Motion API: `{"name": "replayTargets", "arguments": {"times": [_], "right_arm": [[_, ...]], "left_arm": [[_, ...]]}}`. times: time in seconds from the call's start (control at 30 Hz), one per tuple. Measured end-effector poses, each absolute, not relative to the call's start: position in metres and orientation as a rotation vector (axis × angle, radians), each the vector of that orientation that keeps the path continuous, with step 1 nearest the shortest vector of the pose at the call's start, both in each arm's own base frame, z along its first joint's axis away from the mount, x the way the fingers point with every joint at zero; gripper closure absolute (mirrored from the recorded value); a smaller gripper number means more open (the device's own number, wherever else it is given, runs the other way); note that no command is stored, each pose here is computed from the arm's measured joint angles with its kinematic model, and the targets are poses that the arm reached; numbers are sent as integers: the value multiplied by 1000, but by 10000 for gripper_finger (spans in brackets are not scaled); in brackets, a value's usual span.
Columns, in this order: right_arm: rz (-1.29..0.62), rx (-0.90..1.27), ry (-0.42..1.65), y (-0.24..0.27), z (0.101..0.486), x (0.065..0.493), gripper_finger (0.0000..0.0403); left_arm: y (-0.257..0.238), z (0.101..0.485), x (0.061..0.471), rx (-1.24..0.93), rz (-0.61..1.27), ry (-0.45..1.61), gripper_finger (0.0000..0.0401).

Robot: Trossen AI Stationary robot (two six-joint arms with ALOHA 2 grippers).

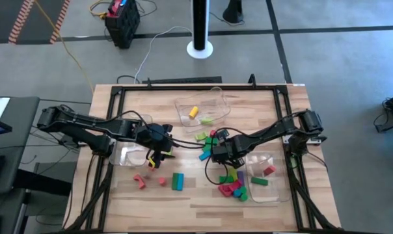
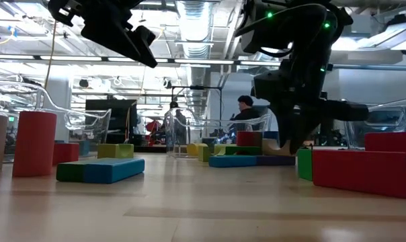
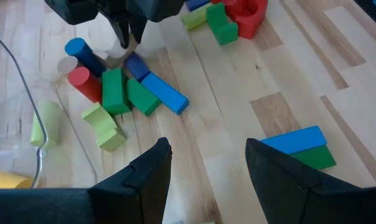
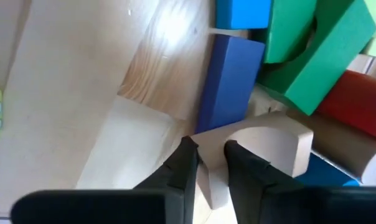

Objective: Sort blocks by size
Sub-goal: Put the brown arch block into the left transparent bin

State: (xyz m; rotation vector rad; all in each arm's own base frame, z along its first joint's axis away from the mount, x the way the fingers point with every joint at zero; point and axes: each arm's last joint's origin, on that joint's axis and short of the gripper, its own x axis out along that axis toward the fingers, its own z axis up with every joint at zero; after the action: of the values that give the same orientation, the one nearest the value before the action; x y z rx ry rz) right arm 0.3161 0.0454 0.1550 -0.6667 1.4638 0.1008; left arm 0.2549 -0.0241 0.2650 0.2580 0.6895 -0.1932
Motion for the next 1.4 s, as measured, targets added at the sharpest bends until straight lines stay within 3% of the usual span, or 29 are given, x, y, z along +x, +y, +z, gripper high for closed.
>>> {"name": "replayTargets", "arguments": {"times": [0.63,0.97,1.4], "right_arm": [[99,-609,1326,76,201,338,315],[142,-559,1047,96,262,332,315],[278,-727,704,130,301,325,315]], "left_arm": [[-24,268,257,289,-199,650,202],[-27,279,265,348,-286,486,202],[-18,299,274,145,-448,248,202]]}}
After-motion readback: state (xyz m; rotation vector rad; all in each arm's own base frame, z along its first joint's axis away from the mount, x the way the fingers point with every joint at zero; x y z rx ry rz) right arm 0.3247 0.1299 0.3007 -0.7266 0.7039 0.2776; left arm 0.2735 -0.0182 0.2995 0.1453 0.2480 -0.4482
